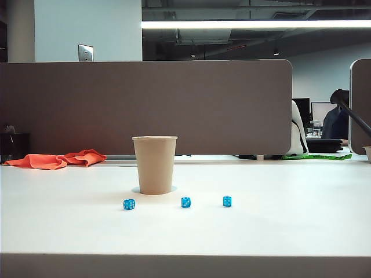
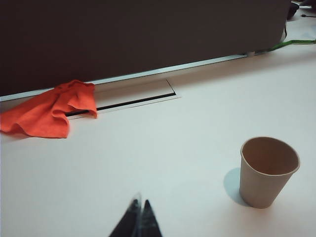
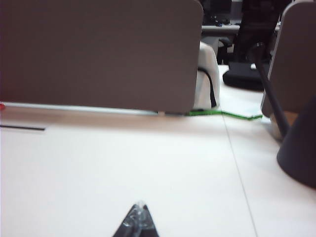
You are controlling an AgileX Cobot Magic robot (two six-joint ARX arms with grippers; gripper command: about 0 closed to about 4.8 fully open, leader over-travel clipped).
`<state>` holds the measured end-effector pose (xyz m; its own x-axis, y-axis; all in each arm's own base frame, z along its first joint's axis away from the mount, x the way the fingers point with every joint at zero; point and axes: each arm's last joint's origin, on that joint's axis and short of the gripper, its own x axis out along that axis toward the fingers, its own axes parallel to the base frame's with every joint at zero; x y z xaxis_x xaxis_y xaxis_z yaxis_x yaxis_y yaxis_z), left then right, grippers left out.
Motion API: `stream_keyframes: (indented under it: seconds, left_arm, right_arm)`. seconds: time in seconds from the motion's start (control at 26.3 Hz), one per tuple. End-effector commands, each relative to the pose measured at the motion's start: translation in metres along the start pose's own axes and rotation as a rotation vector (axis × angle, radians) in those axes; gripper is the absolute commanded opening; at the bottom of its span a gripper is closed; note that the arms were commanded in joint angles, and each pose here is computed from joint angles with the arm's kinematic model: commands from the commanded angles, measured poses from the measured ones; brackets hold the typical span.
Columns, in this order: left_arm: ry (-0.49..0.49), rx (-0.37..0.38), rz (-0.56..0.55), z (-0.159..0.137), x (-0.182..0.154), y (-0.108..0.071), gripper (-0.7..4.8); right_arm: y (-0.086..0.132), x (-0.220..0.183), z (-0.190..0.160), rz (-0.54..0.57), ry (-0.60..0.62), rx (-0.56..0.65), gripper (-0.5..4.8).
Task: Pick up the dice with a different color and drop it into the paper cup.
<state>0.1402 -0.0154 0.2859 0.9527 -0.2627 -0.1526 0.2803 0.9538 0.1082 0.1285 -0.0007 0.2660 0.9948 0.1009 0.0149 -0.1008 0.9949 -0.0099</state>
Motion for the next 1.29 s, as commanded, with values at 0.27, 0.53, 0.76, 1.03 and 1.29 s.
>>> stream_keyframes:
  seconds: [0.27,0.53,0.76,1.03,1.29]
  left_arm:
    - [0.0,0.002,0.016,-0.016,-0.016,-0.005,-0.06]
    - [-0.018,0.002,0.033,-0.029,-0.041,-0.012,-0.06]
    - [-0.074,-0.033,0.039,-0.043,-0.055,-0.017,-0.06]
    - [-0.106,-0.045,0.061,-0.056,-0.068,-0.021,-0.06]
    - [-0.13,-0.077,0.057,-0.054,-0.068,-0.021,-0.06]
  right_arm:
    - [0.003,-0.024,-0.032,-0.009,-0.101,0.032,-0.01]
    - [0.005,-0.045,-0.049,-0.048,-0.138,0.079,-0.01]
    - [0.006,-0.041,-0.061,0.004,-0.142,0.071,-0.01]
    - [0.005,-0.035,-0.077,0.001,-0.159,0.069,-0.01]
    - [0.004,-0.034,-0.084,-0.025,-0.16,0.066,-0.01]
